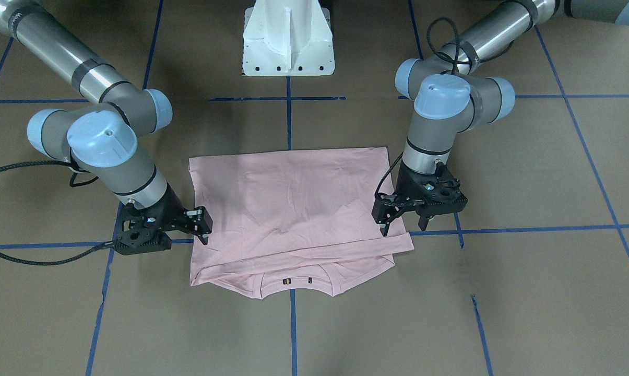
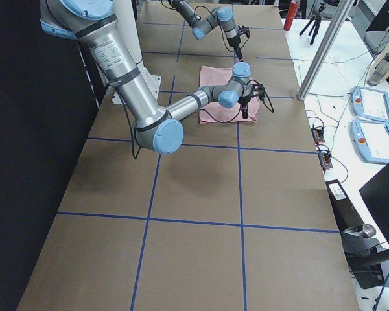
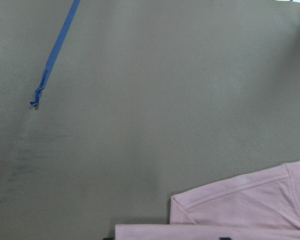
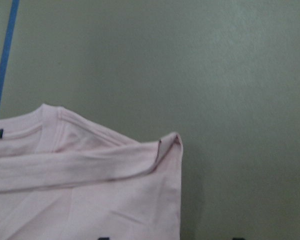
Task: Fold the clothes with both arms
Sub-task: 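Move the right gripper down to the folded shirt's side edge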
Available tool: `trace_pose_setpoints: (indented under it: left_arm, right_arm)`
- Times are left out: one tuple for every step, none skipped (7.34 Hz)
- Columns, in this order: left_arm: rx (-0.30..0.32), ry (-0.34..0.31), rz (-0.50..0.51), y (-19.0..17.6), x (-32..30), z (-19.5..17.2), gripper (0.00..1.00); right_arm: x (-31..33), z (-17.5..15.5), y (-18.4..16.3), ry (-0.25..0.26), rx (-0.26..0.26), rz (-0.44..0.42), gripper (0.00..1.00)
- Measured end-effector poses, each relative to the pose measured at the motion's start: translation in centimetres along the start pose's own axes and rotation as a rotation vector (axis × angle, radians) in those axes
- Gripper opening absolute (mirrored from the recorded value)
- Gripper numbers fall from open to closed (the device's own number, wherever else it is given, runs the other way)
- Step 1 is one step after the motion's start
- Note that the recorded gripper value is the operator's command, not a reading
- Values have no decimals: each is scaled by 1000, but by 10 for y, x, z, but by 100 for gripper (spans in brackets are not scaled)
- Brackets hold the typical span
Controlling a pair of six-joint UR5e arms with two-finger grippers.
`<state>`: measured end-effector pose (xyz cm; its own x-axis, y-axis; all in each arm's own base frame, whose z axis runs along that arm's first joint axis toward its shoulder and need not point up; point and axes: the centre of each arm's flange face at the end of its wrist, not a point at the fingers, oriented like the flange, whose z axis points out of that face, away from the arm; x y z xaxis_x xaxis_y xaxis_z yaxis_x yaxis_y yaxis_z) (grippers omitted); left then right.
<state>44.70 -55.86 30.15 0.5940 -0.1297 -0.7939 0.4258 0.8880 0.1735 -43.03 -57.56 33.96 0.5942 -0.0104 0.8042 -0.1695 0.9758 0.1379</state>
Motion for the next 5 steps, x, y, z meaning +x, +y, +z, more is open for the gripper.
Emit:
trace_pose_setpoints:
  left_arm:
    - [-13, 23, 0, 2, 4, -10, 100]
    - [-25, 40, 1, 6, 4, -18, 100]
    - [-32, 52, 1, 10, 3, -25, 100]
    - [-33, 63, 2, 12, 3, -31, 100]
    - [-32, 74, 2, 14, 4, -37, 100]
  right_arm:
    - [7, -12, 29, 1, -28, 52, 100]
    - [6, -20, 60, 21, -60, 90, 100]
    - [0, -20, 91, 51, -87, 109, 100]
    - [-9, -10, 119, 79, -101, 113, 100]
    - [-15, 0, 141, 99, -112, 106, 100]
